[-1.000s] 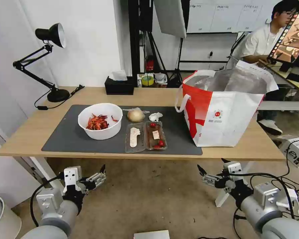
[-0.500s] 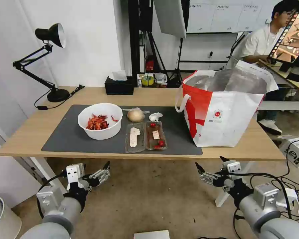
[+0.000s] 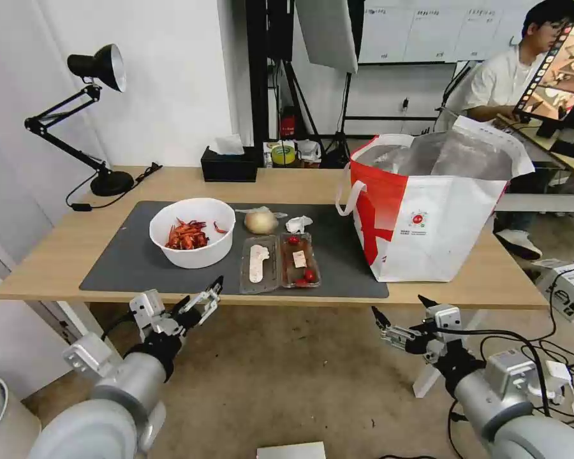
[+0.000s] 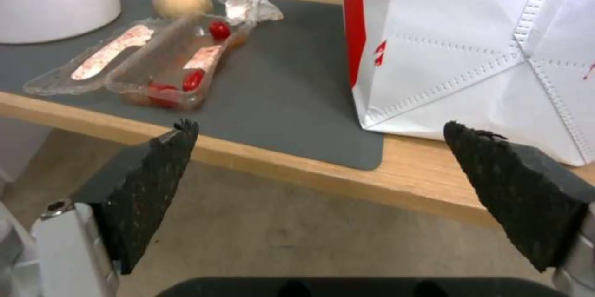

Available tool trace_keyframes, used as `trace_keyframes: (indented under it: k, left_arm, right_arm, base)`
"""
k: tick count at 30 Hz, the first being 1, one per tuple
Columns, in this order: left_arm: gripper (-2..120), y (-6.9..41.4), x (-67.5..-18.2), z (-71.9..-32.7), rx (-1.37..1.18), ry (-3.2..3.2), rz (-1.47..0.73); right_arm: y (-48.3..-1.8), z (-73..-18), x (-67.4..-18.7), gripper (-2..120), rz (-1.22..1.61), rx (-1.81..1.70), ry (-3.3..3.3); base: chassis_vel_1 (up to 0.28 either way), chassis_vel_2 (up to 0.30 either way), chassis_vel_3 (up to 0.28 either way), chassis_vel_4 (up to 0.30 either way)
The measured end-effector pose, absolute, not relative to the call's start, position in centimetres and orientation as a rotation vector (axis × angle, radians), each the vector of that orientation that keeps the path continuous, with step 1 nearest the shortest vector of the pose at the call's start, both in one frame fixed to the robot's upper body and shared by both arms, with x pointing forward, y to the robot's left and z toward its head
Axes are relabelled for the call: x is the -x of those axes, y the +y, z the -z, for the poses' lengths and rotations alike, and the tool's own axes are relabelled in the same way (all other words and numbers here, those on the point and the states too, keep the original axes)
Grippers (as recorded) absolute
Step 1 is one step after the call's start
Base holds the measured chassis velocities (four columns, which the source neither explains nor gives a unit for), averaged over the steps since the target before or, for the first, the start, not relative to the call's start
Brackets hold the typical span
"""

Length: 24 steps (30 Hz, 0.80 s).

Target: Pick up the trash from the table and place it into the takeout bag.

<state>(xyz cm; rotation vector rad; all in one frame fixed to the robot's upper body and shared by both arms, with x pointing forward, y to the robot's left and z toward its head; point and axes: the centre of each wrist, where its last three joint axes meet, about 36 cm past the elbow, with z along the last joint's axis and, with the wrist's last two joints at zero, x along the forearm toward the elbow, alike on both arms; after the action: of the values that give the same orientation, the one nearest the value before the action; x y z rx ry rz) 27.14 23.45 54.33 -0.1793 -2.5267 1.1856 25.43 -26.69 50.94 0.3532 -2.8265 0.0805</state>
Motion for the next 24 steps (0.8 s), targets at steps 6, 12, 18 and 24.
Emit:
trace_keyframes:
  k: [6,12,18,24]
  left_arm:
    - [100,23.1,-29.0,-54.6,0.212,-2.417,-1.35]
    - [100,22.2,-30.5,-53.8,0.22,-2.373,-1.347]
    - [100,20.0,-31.8,-52.3,0.236,-2.288,-1.277]
    - [100,18.3,-32.6,-51.6,0.254,-2.239,-1.266]
  right_arm:
    - [-27.0,-50.5,-25.9,100,-0.083,-0.34,-2.833]
    - [-27.4,-50.1,-26.4,100,-0.09,-0.323,-2.83]
    - [-27.9,-49.1,-27.2,100,-0.086,-0.293,-2.821]
    - [-28.0,-48.6,-27.5,100,-0.077,-0.278,-2.817]
  base:
    - [0.0,0.0,0.0,0.0]
    - [0.0,0.0,0.0,0.0]
    - [0.0,0.0,0.0,0.0]
    - [0.0,0.0,0.0,0.0]
